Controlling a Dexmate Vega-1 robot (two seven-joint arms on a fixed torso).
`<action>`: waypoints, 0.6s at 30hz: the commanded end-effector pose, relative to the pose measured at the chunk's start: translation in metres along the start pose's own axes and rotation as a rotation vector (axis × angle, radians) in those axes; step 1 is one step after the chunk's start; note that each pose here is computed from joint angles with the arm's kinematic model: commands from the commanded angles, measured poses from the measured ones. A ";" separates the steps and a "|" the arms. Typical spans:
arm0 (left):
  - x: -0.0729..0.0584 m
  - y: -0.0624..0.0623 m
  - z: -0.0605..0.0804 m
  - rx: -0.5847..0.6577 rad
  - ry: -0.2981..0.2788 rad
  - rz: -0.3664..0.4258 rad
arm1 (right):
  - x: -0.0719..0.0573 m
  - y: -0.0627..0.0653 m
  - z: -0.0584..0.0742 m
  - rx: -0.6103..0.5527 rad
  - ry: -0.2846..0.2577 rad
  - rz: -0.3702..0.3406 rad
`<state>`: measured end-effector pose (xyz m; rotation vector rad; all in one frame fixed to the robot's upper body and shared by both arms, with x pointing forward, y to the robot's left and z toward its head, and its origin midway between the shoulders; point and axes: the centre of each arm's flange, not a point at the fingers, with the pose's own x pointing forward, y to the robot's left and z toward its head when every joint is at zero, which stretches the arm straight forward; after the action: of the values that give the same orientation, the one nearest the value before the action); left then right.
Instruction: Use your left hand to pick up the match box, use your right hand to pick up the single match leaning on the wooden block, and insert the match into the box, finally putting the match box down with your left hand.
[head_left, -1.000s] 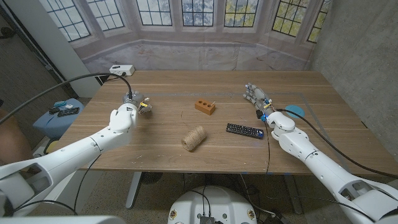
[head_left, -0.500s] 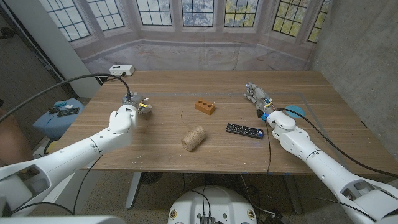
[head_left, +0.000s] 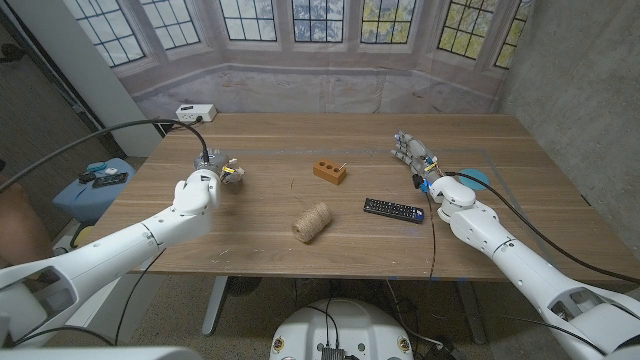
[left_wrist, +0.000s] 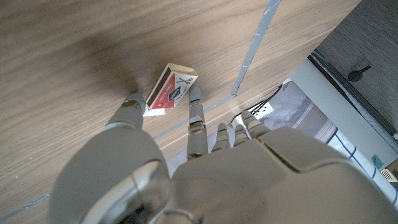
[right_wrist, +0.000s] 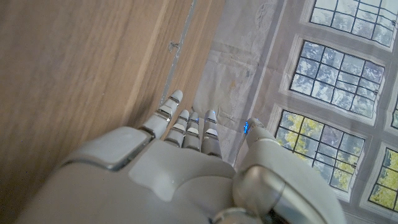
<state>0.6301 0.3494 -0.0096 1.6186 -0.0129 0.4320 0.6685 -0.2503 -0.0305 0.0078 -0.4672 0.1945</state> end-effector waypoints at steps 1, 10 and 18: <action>0.005 -0.004 0.001 0.004 -0.022 0.002 | -0.002 0.002 0.001 -0.006 0.005 -0.011; 0.009 -0.007 0.002 -0.008 -0.047 -0.032 | -0.007 0.004 0.004 -0.010 0.003 -0.027; 0.006 -0.008 -0.001 -0.029 -0.050 -0.047 | -0.010 0.007 0.005 -0.009 0.002 -0.035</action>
<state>0.6385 0.3502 -0.0127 1.6184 -0.0261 0.3840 0.6613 -0.2478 -0.0307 0.0045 -0.4644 0.1699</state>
